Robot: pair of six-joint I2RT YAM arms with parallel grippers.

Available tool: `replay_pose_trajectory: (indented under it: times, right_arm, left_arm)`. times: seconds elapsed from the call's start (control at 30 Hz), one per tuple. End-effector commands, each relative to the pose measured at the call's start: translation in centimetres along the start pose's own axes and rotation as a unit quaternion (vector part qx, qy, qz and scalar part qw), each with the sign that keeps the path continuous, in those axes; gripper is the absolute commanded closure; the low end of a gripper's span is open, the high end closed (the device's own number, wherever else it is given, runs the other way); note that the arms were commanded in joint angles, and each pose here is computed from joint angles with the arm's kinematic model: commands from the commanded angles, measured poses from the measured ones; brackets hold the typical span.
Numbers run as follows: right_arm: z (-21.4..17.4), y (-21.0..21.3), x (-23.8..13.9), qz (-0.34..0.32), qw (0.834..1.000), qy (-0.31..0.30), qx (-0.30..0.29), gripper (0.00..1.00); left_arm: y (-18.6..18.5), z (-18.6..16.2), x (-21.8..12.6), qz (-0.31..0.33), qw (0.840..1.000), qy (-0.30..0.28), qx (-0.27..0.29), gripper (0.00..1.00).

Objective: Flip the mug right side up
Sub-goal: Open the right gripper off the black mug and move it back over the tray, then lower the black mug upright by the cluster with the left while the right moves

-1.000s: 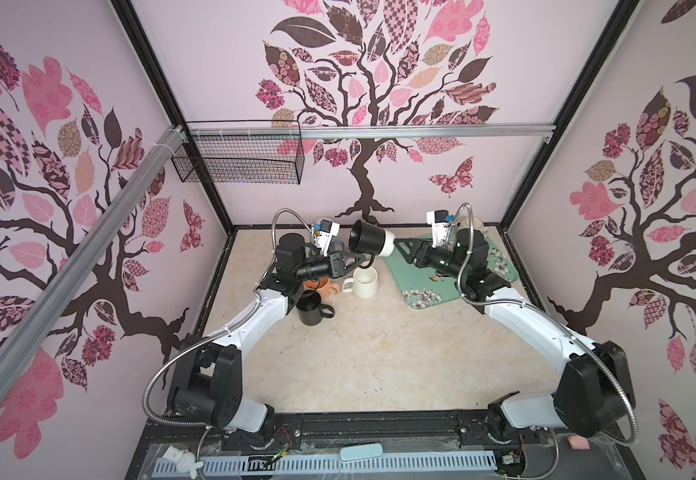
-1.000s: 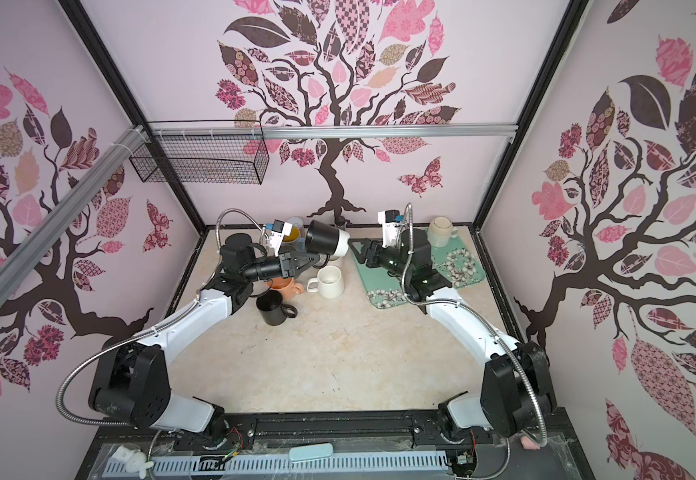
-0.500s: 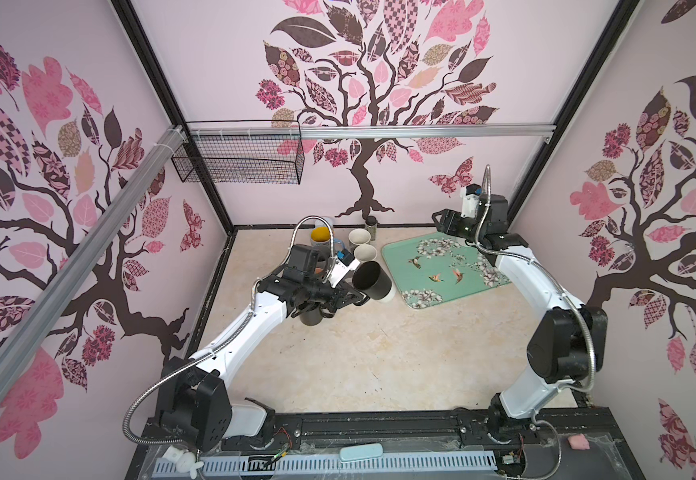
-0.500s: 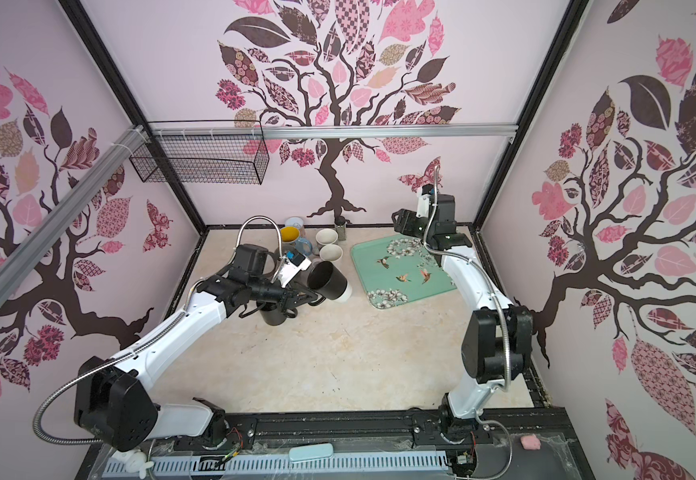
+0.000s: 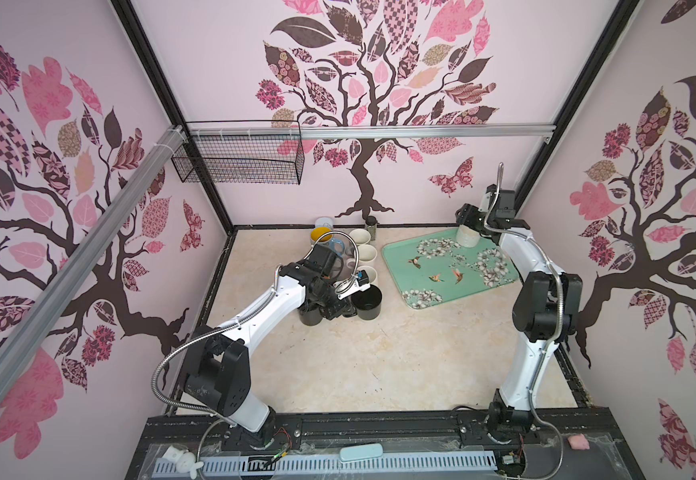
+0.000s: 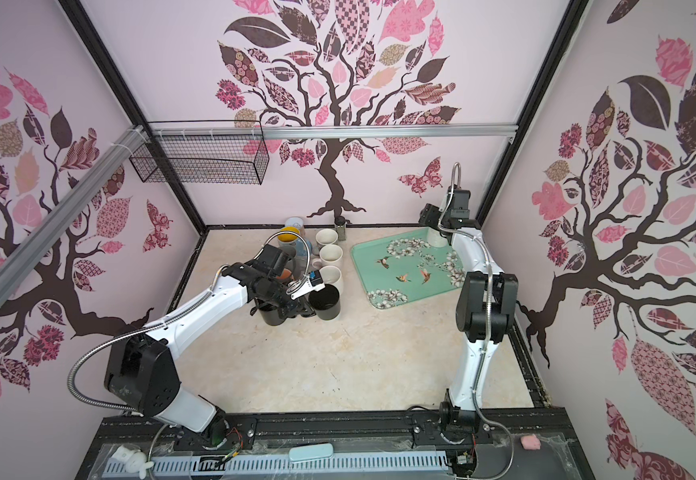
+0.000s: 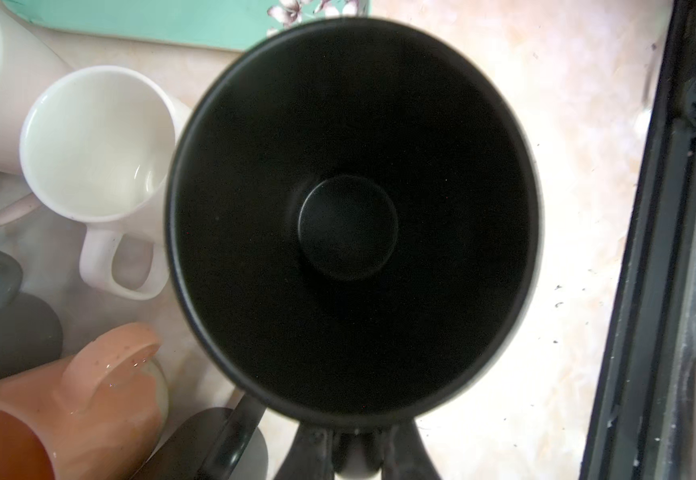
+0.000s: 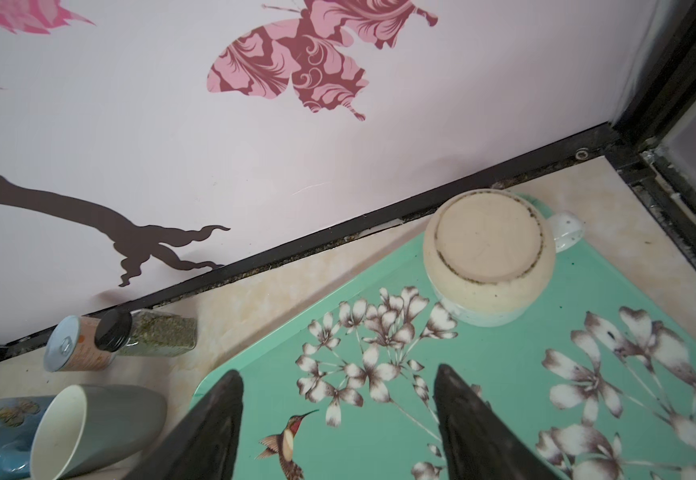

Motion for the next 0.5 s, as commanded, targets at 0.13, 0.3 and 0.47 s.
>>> replay_pose_trajectory:
  times: [0.13, 0.3, 0.47]
  right_arm:
    - [0.7, -1.9, 3.3, -0.067, 0.998, -0.006, -0.017, 0.22]
    - [1.5, -3.4, 5.1, -0.073, 0.997, -0.008, 0.001, 0.21]
    - [1.9, -4.2, 6.4, -0.08, 0.997, -0.01, 0.004, 0.19]
  left_arm:
    - [2.0, 1.1, 0.6, 0.051, 0.996, -0.003, 0.072, 1.0]
    - [2.7, 0.5, 1.8, 0.065, 0.994, 0.016, 0.084, 1.0]
    - [3.3, 0.5, 2.6, 0.071, 0.994, 0.015, 0.086, 1.0]
Point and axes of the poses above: each gripper's point midway between its finger pads, its own x axis out along the fingers, its own y axis along the line the jaws close on, z = x × y, the point moved 9 cm from there along -x, back along the fingers
